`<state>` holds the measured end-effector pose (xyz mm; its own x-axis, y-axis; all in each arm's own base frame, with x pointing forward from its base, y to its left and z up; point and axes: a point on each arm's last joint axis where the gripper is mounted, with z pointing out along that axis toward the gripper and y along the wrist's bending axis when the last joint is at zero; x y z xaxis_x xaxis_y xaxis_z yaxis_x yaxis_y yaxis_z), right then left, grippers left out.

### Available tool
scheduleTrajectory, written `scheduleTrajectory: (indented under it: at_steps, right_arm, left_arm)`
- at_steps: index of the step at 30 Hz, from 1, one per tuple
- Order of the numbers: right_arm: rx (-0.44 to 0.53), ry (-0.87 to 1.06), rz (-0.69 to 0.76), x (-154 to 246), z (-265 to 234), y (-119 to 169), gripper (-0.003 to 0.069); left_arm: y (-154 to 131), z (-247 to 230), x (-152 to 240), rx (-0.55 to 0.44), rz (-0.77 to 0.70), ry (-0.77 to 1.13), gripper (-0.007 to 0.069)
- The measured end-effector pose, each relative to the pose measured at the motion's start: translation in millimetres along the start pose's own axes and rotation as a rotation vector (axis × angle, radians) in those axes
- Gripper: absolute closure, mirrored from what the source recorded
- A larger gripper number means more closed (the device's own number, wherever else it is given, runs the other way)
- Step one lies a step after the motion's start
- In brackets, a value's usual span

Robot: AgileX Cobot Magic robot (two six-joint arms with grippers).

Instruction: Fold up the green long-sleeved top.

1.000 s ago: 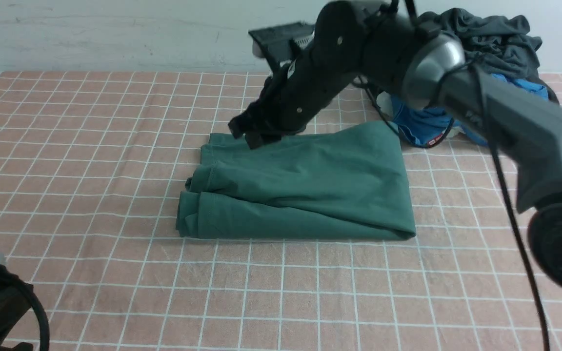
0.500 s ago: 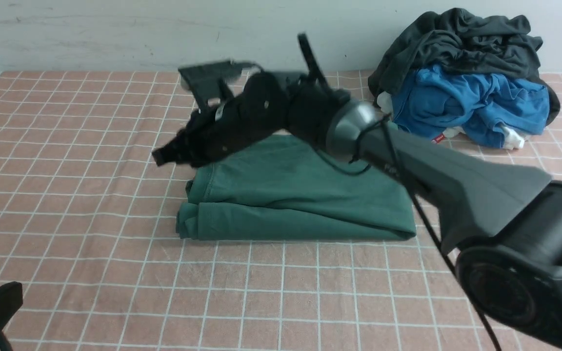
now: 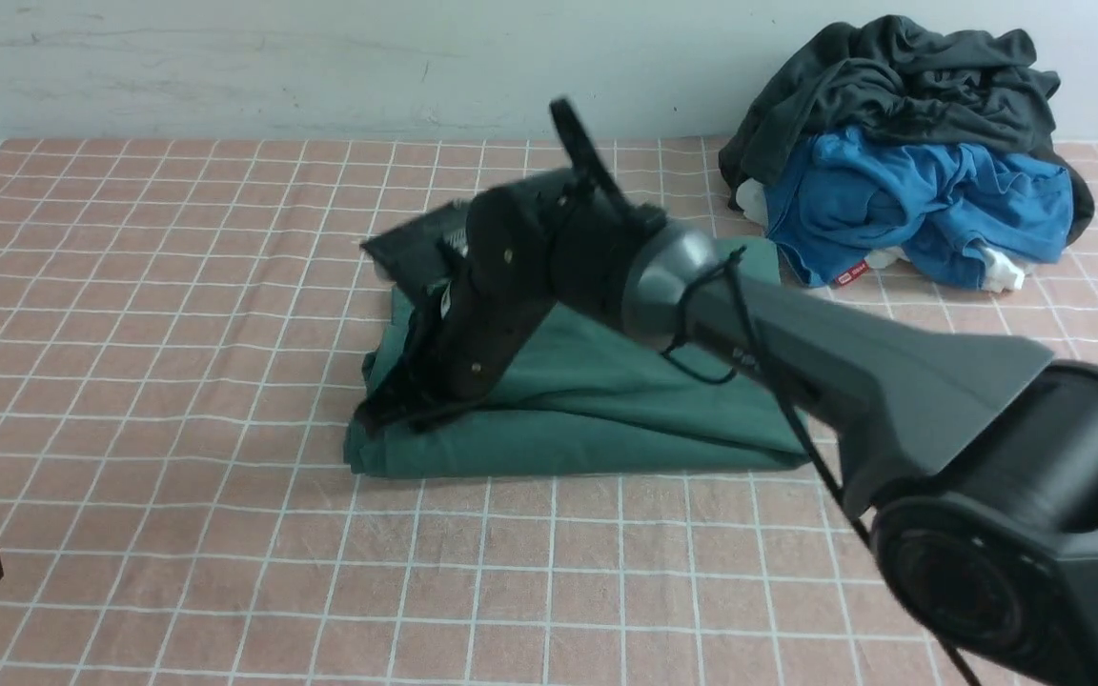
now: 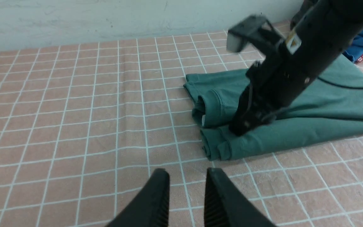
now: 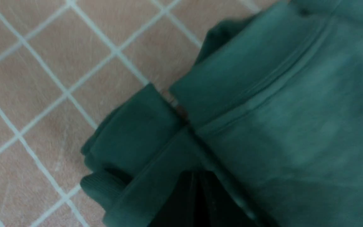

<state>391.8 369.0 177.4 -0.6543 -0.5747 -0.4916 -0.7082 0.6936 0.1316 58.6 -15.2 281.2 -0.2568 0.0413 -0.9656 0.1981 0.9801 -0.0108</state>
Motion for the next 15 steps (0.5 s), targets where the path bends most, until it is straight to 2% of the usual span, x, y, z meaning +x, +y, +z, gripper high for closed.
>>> scheduleTrajectory:
  at_steps: [3, 5, 6, 8, 9, 10, 11, 12, 15]
  right_arm:
    - [-0.004, -0.039, -0.023, -8, -14, 5, 0.0673]
    - [0.009, -0.142, -0.082, -31, -77, 12, 0.0673]
    - [0.011, -0.151, -0.088, -33, -83, 12, 0.0673]
    - [0.038, -0.278, -0.146, -46, -173, 19, 0.0673]
    - [0.049, -0.317, -0.162, -47, -200, 21, 0.0673]
    - [0.076, -0.395, -0.187, -45, -252, 25, 0.0673]
    - [0.081, -0.406, -0.189, -44, -261, 25, 0.0673]
    - [0.136, -0.493, -0.219, -32, -325, 31, 0.0673]
    - [0.256, -0.536, -0.206, 10, -401, 32, 0.0673]
  left_arm:
    - [0, 0, 0, -0.001, 0.003, 0.0, 0.047]
    - [0, 0, 0, -0.001, 0.003, 0.0, 0.047]
    - [0, 0, 0, -0.001, 0.003, 0.0, 0.047]
    - [0, 0, 0, -0.001, 0.003, 0.0, 0.047]
    - [0, 0, 0, -0.001, 0.003, 0.0, 0.047]
    - [0, 0, 0, -0.001, 0.003, 0.0, 0.047]
    - [0, 0, 0, -0.001, 0.003, 0.0, 0.047]
    - [0, 0, 0, -0.001, 0.003, 0.0, 0.047]
    - [0, 0, 0, -0.001, 0.003, 0.0, 0.047]
